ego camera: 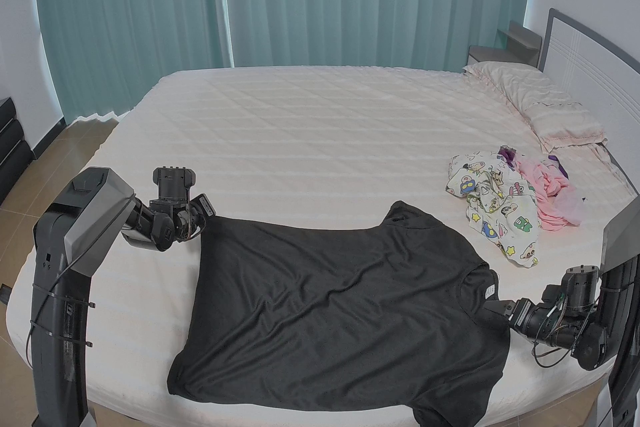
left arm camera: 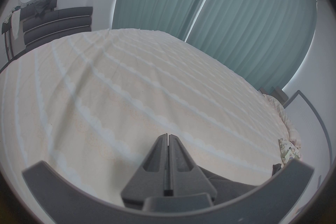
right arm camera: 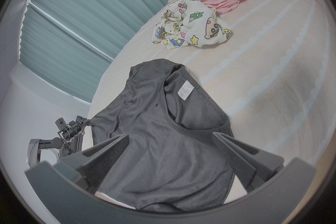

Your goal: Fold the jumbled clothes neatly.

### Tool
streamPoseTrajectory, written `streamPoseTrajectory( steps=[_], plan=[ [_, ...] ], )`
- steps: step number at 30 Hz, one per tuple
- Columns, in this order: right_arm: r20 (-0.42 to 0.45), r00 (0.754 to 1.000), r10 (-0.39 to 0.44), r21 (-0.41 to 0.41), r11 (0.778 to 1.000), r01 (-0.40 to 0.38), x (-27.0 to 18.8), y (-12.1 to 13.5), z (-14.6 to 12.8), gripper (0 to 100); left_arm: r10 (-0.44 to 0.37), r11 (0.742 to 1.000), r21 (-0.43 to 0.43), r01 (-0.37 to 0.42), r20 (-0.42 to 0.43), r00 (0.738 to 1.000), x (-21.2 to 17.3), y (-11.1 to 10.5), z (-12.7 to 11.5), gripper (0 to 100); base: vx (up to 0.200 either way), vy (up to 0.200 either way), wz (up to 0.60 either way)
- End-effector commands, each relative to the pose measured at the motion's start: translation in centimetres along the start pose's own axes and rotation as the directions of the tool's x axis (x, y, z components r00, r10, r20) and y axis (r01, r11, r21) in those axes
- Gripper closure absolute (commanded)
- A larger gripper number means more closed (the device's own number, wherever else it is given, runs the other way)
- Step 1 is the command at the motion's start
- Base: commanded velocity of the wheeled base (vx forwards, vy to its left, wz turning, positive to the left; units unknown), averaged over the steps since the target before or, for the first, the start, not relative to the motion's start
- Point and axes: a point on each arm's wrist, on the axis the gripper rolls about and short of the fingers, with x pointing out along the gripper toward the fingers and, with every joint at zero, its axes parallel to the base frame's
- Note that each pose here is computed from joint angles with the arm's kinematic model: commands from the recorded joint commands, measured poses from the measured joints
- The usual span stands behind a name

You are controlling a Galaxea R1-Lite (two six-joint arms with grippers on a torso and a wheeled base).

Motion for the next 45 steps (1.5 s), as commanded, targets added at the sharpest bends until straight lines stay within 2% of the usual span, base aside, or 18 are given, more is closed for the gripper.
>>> streamPoseTrajectory(
  steps=[1,11,14,16,17,18,24,27,29,33,37,41,45],
  plan=[
    [0.007,1.0,0.006,-0.003,1.0,-0.006,0.1,0.0,0.1,0,0.004,1.0,-0.002,-0.004,0.01,1.0,0.8,0.1,0.2,100,0.0,0.0,0.0],
    [0.056,0.998,0.042,-0.019,0.999,-0.041,0.2,0.7,1.0,0,0.093,0.996,-0.009,-0.093,0.023,0.995,2.3,0.7,1.3,100,0.0,0.0,0.0],
    [0.144,0.983,0.115,-0.047,0.993,-0.109,1.0,2.0,3.0,0,0.11,0.994,-0.003,-0.11,-0.002,0.994,2.2,0.9,1.2,100,0.0,0.0,0.0],
    [0.172,0.976,0.135,-0.061,0.99,-0.126,1.7,2.4,3.9,0,0.115,0.993,-0.002,-0.115,-0.012,0.993,2.1,0.9,1.1,100,0.0,0.0,0.0],
    [0.2,0.965,0.168,-0.084,0.984,-0.154,2.6,3.1,4.9,0,0.111,0.994,-0.005,-0.111,-0.017,0.994,1.8,0.7,1.4,100,0.0,0.0,0.0],
    [0.203,0.963,0.175,-0.088,0.983,-0.16,2.9,3.3,5.1,0,0.112,0.994,-0.006,-0.112,-0.018,0.994,1.7,0.7,1.5,0,0.0,0.0,0.0],
    [0.153,0.969,0.193,-0.11,0.978,-0.177,9.5,6.5,8.9,0,0.106,0.994,-0.013,-0.107,-0.032,0.994,1.0,0.0,1.2,0,0.0,0.0,0.0],
    [0.134,0.97,0.202,-0.123,0.975,-0.186,11.5,7.3,9.1,0,0.111,0.993,-0.03,-0.113,-0.05,0.993,0.0,0.1,1.2,0,0.0,0.0,0.0],
    [0.111,0.972,0.207,-0.157,0.969,-0.189,14.3,7.6,9.0,0,0.082,0.995,-0.043,-0.087,-0.108,0.991,-1.8,0.3,0.9,0,0.0,0.0,0.0],
    [0.077,0.98,0.181,-0.191,0.968,-0.164,16.4,7.6,9.2,0,0.047,0.997,-0.046,-0.055,-0.165,0.985,-3.4,0.5,0.7,0,0.0,0.0,0.0],
    [0.07,0.987,0.142,-0.273,0.955,-0.118,19.2,6.9,9.6,0,0.018,0.998,-0.051,-0.029,-0.206,0.978,-3.9,0.7,0.4,0,0.0,0.0,0.0],
    [0.116,0.986,0.118,-0.277,0.957,-0.082,20.6,6.2,10.2,0,0.018,0.998,-0.048,-0.029,-0.217,0.976,-3.8,0.7,0.2,0,0.0,0.0,0.0],
    [0.122,0.987,0.105,-0.271,0.96,-0.069,21.1,5.5,10.7,0,0.014,0.999,-0.042,-0.024,-0.221,0.975,-3.8,0.4,-0.2,0,0.0,0.0,0.0]
  ],
)
